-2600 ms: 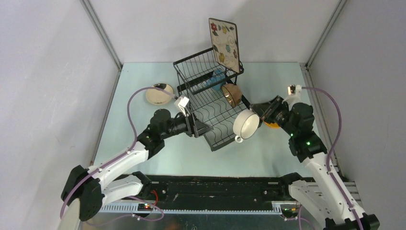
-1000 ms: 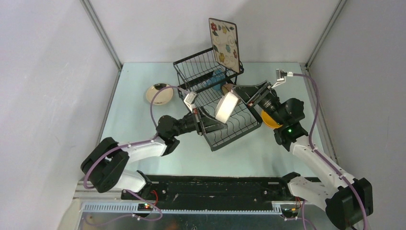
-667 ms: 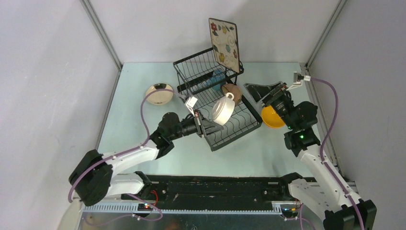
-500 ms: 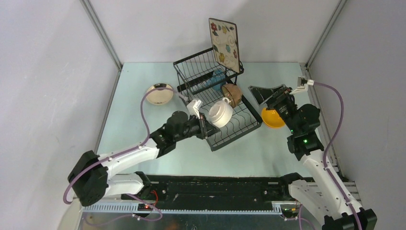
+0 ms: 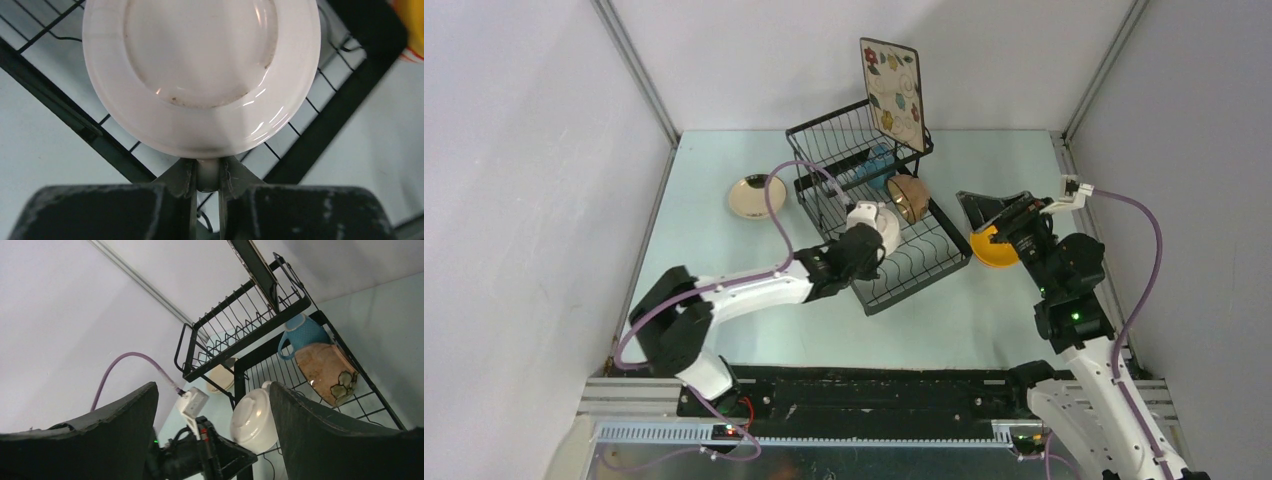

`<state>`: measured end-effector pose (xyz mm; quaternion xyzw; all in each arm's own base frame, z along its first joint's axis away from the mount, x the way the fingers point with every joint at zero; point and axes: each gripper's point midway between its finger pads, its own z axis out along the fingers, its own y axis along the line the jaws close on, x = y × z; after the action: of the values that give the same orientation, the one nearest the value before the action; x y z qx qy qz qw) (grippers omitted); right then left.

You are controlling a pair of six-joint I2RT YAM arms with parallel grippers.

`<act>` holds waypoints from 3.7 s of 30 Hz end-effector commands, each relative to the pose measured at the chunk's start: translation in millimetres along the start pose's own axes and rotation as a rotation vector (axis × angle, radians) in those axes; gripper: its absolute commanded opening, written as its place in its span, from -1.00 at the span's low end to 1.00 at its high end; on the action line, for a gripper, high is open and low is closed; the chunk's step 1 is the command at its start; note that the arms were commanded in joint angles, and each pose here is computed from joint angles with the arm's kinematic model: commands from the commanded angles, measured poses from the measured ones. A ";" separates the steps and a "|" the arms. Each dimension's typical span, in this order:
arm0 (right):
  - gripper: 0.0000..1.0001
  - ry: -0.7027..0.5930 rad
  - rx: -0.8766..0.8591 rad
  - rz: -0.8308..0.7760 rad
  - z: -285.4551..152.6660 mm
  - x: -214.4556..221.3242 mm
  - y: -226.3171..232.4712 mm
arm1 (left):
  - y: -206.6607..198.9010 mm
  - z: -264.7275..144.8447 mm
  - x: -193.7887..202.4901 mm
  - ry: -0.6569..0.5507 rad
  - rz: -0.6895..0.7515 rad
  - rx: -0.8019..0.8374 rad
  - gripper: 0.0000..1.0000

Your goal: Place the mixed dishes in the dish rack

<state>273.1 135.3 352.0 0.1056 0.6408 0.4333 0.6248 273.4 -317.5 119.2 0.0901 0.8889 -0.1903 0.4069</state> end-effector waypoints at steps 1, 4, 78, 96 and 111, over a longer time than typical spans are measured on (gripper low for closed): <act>0.67 -0.042 0.026 -0.047 -7.5 -10.2 -2.9 | -6.2 10.4 -46.8 -0.169 -0.086 -0.157 -1.00; 0.66 -0.050 0.028 -0.058 -11.2 -13.0 -2.7 | -4.0 26.6 -43.6 -0.162 -0.103 -0.262 -1.00; -1.00 0.264 0.325 0.121 114.8 257.4 -84.3 | 211.8 -93.9 21.2 -0.344 -0.352 -0.536 0.41; -1.00 0.186 0.602 0.216 175.0 303.0 -142.0 | 229.2 -113.0 21.1 -0.393 -0.321 -0.540 0.39; -0.98 0.178 0.466 0.124 260.7 303.4 -114.9 | 219.3 -113.8 13.4 -0.437 -0.304 -0.456 0.37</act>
<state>475.6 377.6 84.1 0.2575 0.7769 0.3166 0.4795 250.2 -68.0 109.0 -0.1853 0.8147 -0.0474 0.5475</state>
